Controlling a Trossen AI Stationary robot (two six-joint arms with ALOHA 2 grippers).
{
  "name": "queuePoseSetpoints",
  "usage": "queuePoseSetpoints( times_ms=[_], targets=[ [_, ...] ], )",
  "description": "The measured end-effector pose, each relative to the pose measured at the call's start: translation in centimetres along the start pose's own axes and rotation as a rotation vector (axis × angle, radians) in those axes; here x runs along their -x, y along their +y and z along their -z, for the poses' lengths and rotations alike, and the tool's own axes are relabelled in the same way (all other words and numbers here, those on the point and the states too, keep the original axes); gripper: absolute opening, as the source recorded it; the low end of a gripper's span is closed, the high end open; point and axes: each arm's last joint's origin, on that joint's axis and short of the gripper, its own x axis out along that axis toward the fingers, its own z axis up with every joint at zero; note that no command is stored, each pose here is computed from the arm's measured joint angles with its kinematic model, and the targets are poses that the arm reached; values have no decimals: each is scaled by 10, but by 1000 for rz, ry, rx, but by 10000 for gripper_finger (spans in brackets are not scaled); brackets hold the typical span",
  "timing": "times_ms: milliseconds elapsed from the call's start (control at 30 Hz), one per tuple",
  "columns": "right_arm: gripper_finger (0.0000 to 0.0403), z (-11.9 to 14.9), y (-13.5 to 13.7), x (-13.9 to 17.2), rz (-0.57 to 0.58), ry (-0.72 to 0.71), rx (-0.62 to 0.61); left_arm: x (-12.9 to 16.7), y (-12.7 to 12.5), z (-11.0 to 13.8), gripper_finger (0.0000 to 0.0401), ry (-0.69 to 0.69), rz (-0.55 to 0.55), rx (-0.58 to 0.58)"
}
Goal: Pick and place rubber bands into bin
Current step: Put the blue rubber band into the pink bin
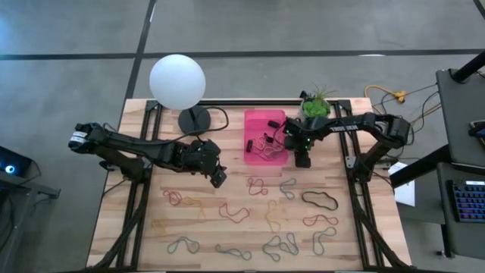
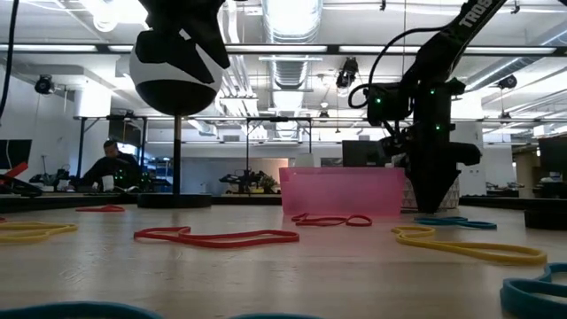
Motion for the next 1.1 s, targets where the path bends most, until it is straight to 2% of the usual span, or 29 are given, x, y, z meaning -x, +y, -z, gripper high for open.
queuePoseSetpoints(
  times_ms=[433,567,733,867,933,1033,1100],
  targets=[
    [34,-3,-5,-11,-5,-3,0,0,0,-1,208,-3,3,4],
    [14,-3,-5,-11,-6,-3,-20,0,-1,-1,208,-5,6,6],
    [9,-3,0,-10,-20,6,-82,0,-1,-1,208,-6,7,6],
    [8,-4,13,4,3,-20,-106,0,-1,-1,208,-8,9,7],
    [8,3,21,13,-46,-5,-142,1,-1,-1,208,-9,10,7],
    [8,3,27,41,-43,-90,-174,1,-1,-1,208,-10,12,7],
    [8,13,32,55,-43,-67,-206,1,-2,-2,208,-13,14,8]
  ],
)
